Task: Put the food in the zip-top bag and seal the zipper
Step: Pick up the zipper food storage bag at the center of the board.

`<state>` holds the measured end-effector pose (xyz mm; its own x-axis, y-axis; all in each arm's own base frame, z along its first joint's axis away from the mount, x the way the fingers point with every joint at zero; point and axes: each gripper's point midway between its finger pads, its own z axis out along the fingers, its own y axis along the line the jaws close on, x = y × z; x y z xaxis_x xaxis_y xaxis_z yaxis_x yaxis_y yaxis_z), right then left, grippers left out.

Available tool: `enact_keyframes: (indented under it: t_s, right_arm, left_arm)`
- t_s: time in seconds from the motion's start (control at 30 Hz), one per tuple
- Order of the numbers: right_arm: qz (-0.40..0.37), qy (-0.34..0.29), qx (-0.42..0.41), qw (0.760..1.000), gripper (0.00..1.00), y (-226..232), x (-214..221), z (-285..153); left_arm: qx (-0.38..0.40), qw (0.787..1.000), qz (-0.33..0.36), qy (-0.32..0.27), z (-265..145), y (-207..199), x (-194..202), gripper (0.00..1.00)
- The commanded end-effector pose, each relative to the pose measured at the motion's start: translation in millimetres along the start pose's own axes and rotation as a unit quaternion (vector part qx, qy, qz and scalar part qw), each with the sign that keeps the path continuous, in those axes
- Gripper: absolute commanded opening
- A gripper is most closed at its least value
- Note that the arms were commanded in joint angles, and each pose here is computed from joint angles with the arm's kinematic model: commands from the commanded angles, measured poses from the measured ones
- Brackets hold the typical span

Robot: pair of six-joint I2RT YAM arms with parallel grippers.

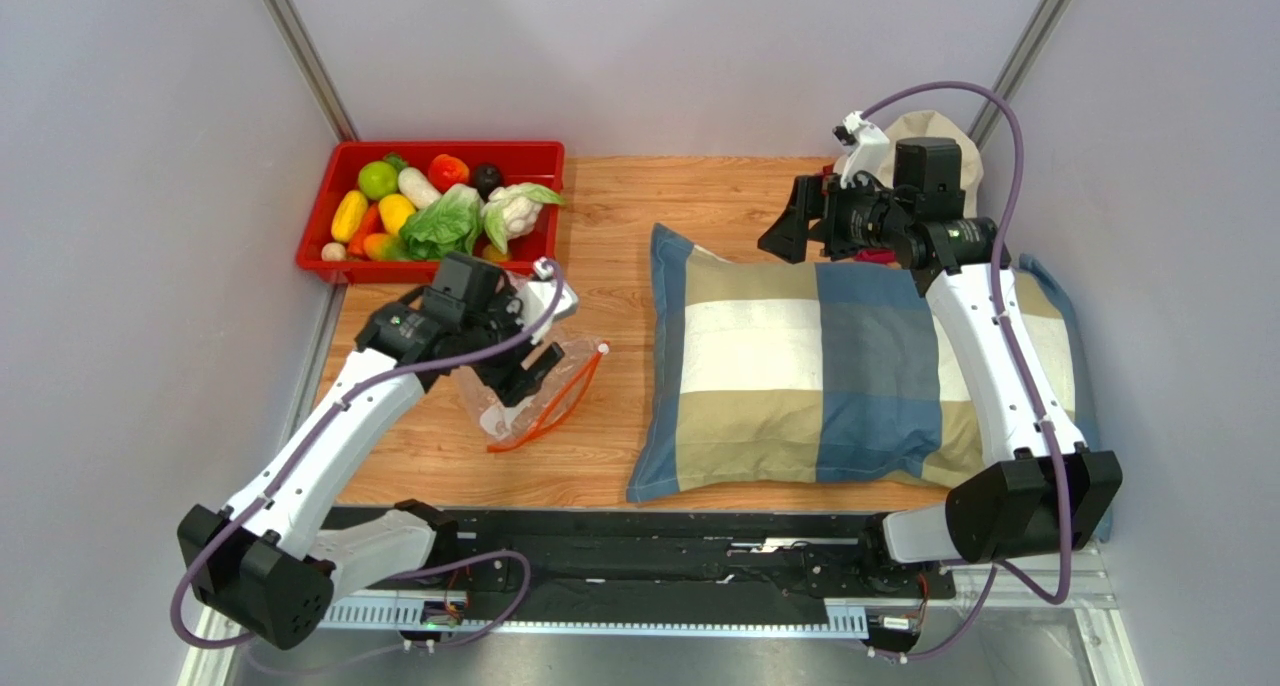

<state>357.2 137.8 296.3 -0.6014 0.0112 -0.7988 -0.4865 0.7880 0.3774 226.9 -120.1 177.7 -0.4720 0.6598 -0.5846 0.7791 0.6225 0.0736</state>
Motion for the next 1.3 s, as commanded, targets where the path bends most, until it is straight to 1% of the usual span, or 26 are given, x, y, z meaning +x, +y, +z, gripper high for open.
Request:
enact_keyframes:
  t_s: [0.0, 0.03, 0.07, 0.1, 0.17, 0.23, 0.27, 0.3, 0.33, 0.37, 0.4, 0.47, 0.5, 0.57, 0.6, 0.63, 0.77, 0.87, 0.97, 1.03, 1.07, 1.1, 1.17, 1.2, 1.27]
  right_arm:
    - [-0.013, -0.019, -0.001, 1.000, 1.00, -0.7, -9.4, 1.6]
    - [-0.013, -0.017, 0.001, 1.000, 1.00, -1.6, -8.5, 2.0]
    - [-0.012, -0.017, 0.002, 1.000, 1.00, -2.4, -8.3, 2.4]
    - [-0.012, -0.016, 0.003, 1.000, 1.00, -2.7, -8.0, 2.4]
    - [-0.010, -0.014, 0.004, 1.000, 1.00, -3.8, -6.6, 3.5]
    - [-0.010, -0.014, 0.005, 1.000, 1.00, -4.1, -7.0, 3.5]
    - [-0.010, -0.014, 0.006, 1.000, 1.00, -4.5, -6.4, 3.7]
    - [-0.010, -0.014, 0.007, 1.000, 1.00, -4.9, -6.2, 3.5]
    - [-0.010, -0.015, 0.011, 1.000, 1.00, -5.6, -6.0, 2.6]
    - [-0.010, -0.015, 0.013, 1.000, 1.00, -6.5, -5.3, 2.5]
    - [-0.010, -0.015, 0.016, 1.000, 1.00, -7.7, -4.9, 2.3]
    - [-0.011, -0.016, 0.018, 1.000, 1.00, -8.1, -5.3, 2.3]
    - [-0.009, -0.017, 0.019, 1.000, 1.00, -9.1, -5.5, 2.6]
    - [-0.004, -0.014, 0.019, 1.000, 1.00, -10.5, -4.1, 4.9]
    - [-0.004, -0.014, 0.020, 1.000, 1.00, -11.0, -5.1, 5.4]
    - [-0.003, -0.014, 0.021, 1.000, 1.00, -10.9, -5.4, 5.2]
    - [0.000, -0.015, 0.029, 0.999, 1.00, -14.0, -7.0, 6.5]
    - [0.002, -0.006, 0.043, 0.999, 1.00, -19.6, -5.6, 7.5]
    - [0.001, 0.007, 0.050, 0.999, 1.00, -24.6, -0.7, 9.9]
    - [0.003, 0.015, 0.047, 0.999, 1.00, -25.9, 2.7, 12.0]
    - [0.003, 0.018, 0.048, 0.999, 1.00, -25.9, 3.8, 12.5]
    - [0.006, 0.018, 0.047, 0.999, 1.00, -25.8, 4.1, 12.3]
    - [0.010, 0.020, 0.047, 0.999, 1.00, -26.0, 4.8, 12.9]
    - [0.010, 0.018, 0.047, 0.999, 1.00, -25.6, 3.8, 12.6]
    - [0.012, 0.017, 0.044, 0.999, 1.00, -24.3, 3.5, 12.7]
  left_arm:
    - [-0.044, 0.998, 0.027, -0.029, 12.8, -8.2, -10.5, 0.79]
    - [-0.064, 0.997, 0.036, -0.021, 17.7, -6.6, -6.3, 0.76]
    - [-0.067, 0.997, 0.045, -0.019, 20.1, -10.3, -5.7, 0.75]
    - [-0.069, 0.995, 0.069, -0.011, 24.3, -18.7, -5.4, 0.73]
    - [-0.060, 0.994, 0.089, 0.004, 33.0, -29.9, 1.3, 0.69]
    - [-0.065, 0.991, 0.116, 0.023, 43.6, -38.8, 7.7, 0.67]
    - [-0.072, 0.989, 0.124, 0.029, 47.5, -39.3, 9.5, 0.68]
    - [-0.090, 0.986, 0.133, 0.047, 53.0, -35.0, 17.1, 0.68]
    - [-0.095, 0.985, 0.139, 0.044, 56.6, -36.7, 13.8, 0.68]
    - [-0.099, 0.983, 0.141, 0.059, 62.3, -35.3, 17.5, 0.69]
    - [-0.117, 0.981, 0.139, 0.067, 63.2, -29.6, 17.7, 0.72]
    - [-0.132, 0.978, 0.140, 0.082, 70.1, -25.4, 19.7, 0.74]
    - [-0.149, 0.975, 0.142, 0.087, 70.8, -20.0, 20.1, 0.75]
    - [-0.159, 0.972, 0.148, 0.094, 78.4, -18.0, 20.2, 0.75]
    - [-0.172, 0.969, 0.150, 0.100, 79.7, -13.6, 21.9, 0.73]
    - [-0.175, 0.967, 0.154, 0.104, 83.4, -12.0, 21.7, 0.73]
    - [-0.177, 0.958, 0.167, 0.154, 96.8, -9.7, 38.8, 0.70]
    - [-0.168, 0.959, 0.166, 0.159, 99.4, -13.3, 42.5, 0.69]
    - [-0.180, 0.952, 0.172, 0.180, 102.9, -8.6, 49.8, 0.70]
    - [-0.185, 0.948, 0.173, 0.191, 103.9, -6.7, 53.6, 0.74]
    - [-0.187, 0.948, 0.173, 0.193, 104.3, -6.4, 54.5, 0.74]
    - [-0.190, 0.947, 0.173, 0.192, 103.6, -5.5, 54.8, 0.70]
    - [-0.196, 0.948, 0.171, 0.183, 99.0, -3.8, 49.5, 0.56]
    - [-0.197, 0.949, 0.171, 0.178, 94.5, -3.1, 43.3, 0.36]
    - [-0.200, 0.954, 0.161, 0.154, 82.0, -1.8, 28.1, 0.16]
